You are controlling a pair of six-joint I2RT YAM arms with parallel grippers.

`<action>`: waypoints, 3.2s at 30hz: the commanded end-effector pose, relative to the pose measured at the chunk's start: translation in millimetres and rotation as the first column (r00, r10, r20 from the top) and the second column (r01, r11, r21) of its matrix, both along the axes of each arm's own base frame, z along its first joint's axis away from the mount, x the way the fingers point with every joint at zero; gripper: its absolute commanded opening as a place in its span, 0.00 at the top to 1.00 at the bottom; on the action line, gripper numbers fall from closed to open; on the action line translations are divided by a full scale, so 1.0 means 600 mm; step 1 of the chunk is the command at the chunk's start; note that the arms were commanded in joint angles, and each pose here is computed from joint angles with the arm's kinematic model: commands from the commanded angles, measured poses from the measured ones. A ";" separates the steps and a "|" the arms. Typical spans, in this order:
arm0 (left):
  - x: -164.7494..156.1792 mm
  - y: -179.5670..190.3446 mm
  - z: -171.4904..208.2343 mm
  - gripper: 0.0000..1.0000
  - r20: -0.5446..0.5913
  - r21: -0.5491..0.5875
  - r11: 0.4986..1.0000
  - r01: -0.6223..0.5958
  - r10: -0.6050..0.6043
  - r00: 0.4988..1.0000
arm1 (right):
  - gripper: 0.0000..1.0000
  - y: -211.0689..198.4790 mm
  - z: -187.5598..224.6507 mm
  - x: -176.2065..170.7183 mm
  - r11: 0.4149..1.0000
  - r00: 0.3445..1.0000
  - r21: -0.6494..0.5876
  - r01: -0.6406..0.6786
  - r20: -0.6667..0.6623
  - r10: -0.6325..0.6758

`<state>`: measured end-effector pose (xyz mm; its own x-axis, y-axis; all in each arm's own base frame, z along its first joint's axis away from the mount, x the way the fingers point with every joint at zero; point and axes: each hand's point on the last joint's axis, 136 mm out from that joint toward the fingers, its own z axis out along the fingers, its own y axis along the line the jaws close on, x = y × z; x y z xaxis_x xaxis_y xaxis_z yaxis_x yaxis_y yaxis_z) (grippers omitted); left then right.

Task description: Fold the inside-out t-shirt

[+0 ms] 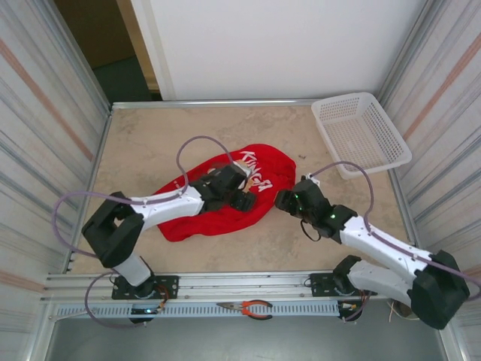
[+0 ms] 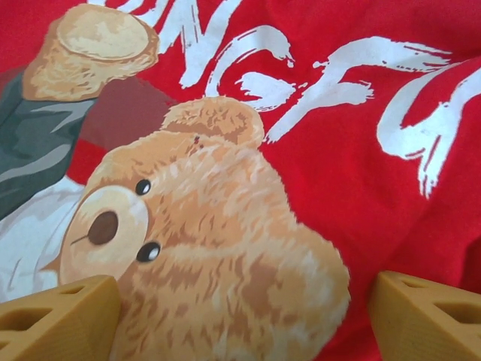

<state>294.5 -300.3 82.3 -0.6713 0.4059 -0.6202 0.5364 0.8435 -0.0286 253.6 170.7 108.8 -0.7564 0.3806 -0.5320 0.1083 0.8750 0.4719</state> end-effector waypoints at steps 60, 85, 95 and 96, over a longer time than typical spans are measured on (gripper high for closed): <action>0.124 0.093 0.297 0.68 -0.015 -0.607 0.791 0.079 -0.112 0.994 | 1.00 0.133 0.124 0.065 0.853 0.844 -0.085 -0.515 0.123 0.522; -0.045 -0.015 0.176 0.23 0.035 -0.590 0.793 -0.156 0.218 0.975 | 1.00 0.119 0.162 0.025 0.899 0.901 0.080 -0.431 0.078 0.426; 0.026 -0.051 0.099 0.26 -0.013 -0.468 0.843 -0.266 0.295 0.955 | 1.00 0.123 0.211 0.005 0.882 0.897 0.167 -0.440 0.138 0.421; 0.033 -0.044 0.090 0.29 -0.020 -0.457 0.842 -0.289 0.315 0.949 | 1.00 0.121 0.220 0.003 0.880 0.896 0.179 -0.440 0.147 0.418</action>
